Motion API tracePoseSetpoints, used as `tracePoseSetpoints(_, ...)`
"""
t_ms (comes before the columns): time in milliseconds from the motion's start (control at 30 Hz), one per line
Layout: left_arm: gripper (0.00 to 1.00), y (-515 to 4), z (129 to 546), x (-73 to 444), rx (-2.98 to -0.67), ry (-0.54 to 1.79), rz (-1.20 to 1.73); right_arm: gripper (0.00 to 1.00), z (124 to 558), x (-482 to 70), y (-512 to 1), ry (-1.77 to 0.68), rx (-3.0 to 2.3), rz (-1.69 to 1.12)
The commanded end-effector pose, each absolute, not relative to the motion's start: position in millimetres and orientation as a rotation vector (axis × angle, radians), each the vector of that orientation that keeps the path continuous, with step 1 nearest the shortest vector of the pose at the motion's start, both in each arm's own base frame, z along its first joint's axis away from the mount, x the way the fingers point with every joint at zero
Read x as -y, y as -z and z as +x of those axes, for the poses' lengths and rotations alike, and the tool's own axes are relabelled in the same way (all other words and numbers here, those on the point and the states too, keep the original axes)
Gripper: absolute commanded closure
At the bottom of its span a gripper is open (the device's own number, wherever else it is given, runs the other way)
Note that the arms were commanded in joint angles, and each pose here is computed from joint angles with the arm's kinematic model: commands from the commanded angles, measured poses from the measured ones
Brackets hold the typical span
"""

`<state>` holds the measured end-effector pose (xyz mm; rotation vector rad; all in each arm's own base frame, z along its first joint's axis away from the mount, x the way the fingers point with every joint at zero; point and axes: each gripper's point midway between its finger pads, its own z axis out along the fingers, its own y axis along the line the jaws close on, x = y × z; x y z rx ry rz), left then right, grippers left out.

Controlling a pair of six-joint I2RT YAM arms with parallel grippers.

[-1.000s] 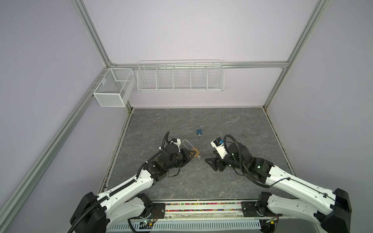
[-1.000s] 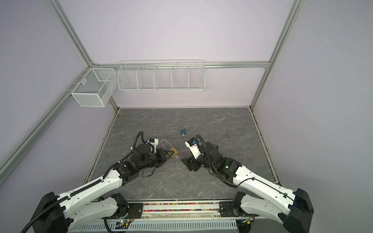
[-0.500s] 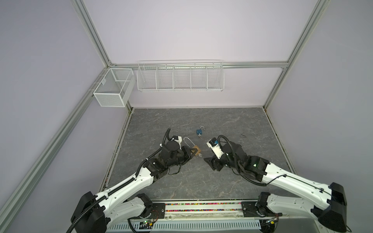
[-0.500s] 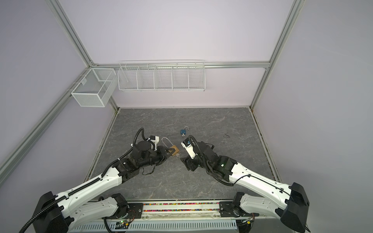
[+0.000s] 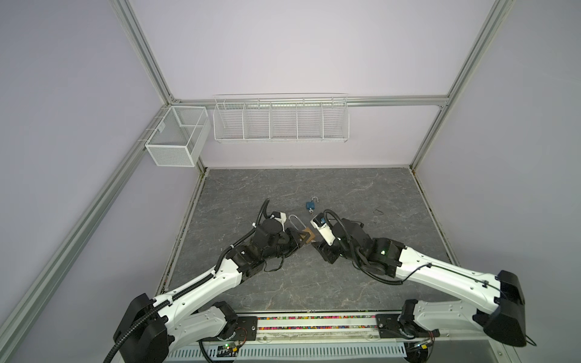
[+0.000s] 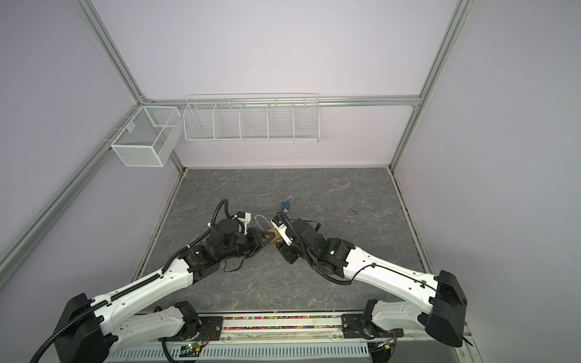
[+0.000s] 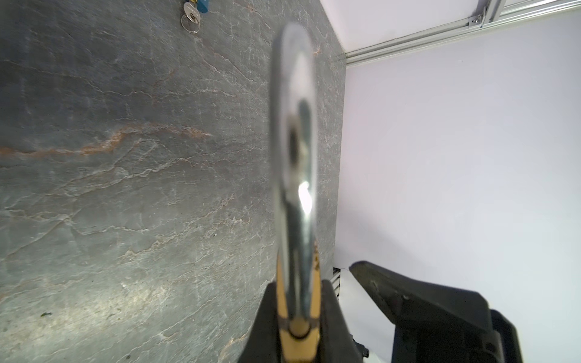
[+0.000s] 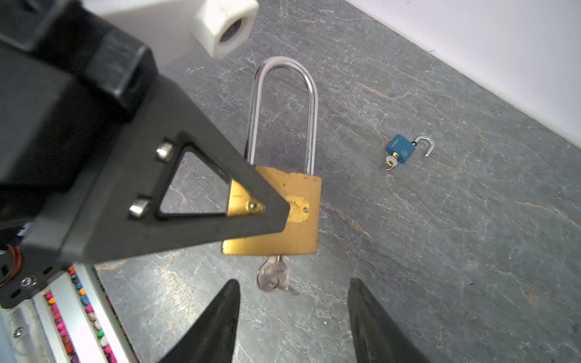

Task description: Unlock with the key

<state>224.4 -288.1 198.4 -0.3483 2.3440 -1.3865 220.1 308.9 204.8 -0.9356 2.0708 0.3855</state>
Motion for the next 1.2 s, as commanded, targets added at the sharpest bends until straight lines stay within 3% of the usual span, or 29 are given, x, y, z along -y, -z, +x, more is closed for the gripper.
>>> tracePoseSetpoints(0, 1.00, -249, 230, 299, -2.198, 1.508, -0.275, 0.47, 220, -312, -200, -0.340, -2.078, -0.977)
tracePoseSetpoints(233, 1.00, -251, 229, 299, -2.189, 1.516, -0.271, 0.48, 216, -316, -191, -0.320, -2.086, -1.010)
tracePoseSetpoints(833, 1.00, -254, 229, 299, -2.172, 1.523, -0.267, 0.84, 218, -326, -189, -0.299, -2.080, -1.036)
tracePoseSetpoints(1167, 1.00, -264, 230, 294, -2.084, 1.535, -0.238, 0.93, 207, -337, -202, -0.448, -2.046, -1.038)
